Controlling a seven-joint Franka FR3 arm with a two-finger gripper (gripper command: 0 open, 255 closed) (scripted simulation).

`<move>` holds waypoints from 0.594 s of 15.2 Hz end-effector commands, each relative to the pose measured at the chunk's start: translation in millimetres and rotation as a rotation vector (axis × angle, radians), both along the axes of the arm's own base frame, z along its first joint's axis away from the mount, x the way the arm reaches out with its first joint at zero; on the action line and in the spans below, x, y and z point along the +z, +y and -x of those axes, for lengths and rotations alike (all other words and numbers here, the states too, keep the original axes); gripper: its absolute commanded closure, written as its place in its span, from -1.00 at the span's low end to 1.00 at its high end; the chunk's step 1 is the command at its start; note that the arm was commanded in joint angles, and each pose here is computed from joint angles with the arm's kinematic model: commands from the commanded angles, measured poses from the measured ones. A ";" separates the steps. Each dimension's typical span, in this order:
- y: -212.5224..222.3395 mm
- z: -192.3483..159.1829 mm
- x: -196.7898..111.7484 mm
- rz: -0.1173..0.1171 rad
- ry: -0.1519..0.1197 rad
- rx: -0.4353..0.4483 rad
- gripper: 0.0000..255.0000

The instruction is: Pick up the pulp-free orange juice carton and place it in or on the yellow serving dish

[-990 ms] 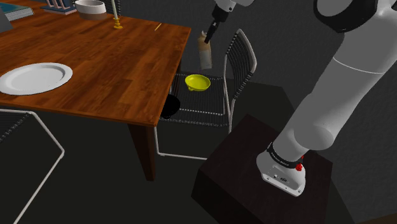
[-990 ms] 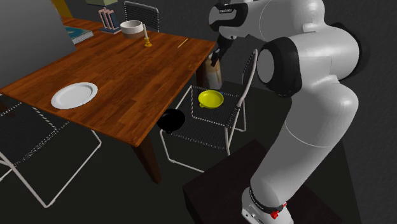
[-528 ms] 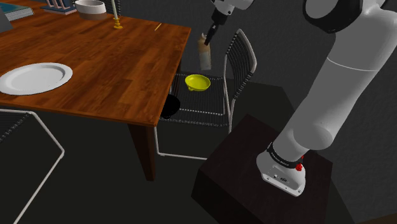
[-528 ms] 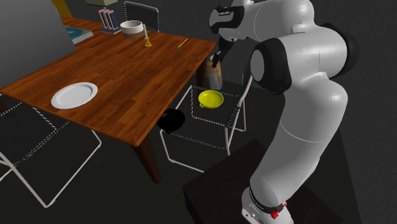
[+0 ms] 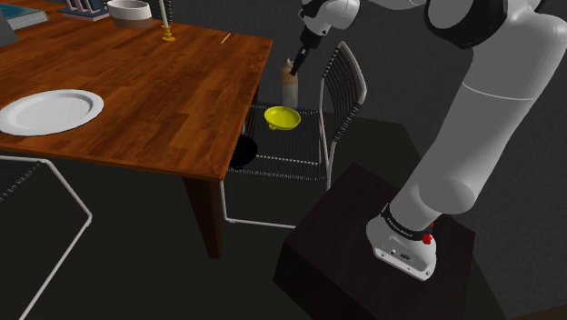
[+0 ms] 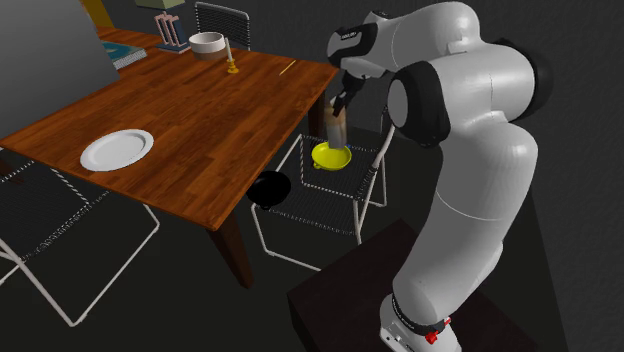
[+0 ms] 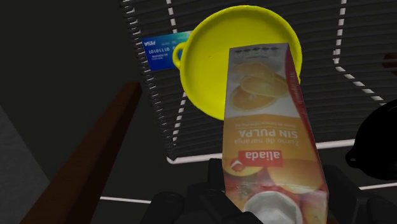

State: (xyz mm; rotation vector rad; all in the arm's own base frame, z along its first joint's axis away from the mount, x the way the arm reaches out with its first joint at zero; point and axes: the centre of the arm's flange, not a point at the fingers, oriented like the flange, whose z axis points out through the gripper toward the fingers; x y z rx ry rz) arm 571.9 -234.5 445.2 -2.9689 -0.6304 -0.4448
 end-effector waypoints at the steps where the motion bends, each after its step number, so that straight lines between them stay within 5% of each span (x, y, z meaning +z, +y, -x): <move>1: 1.1 0.3 -9.8 0.000 -0.001 0.000 1.00; 9: 1.1 0.3 -52.1 0.000 -0.001 0.000 1.00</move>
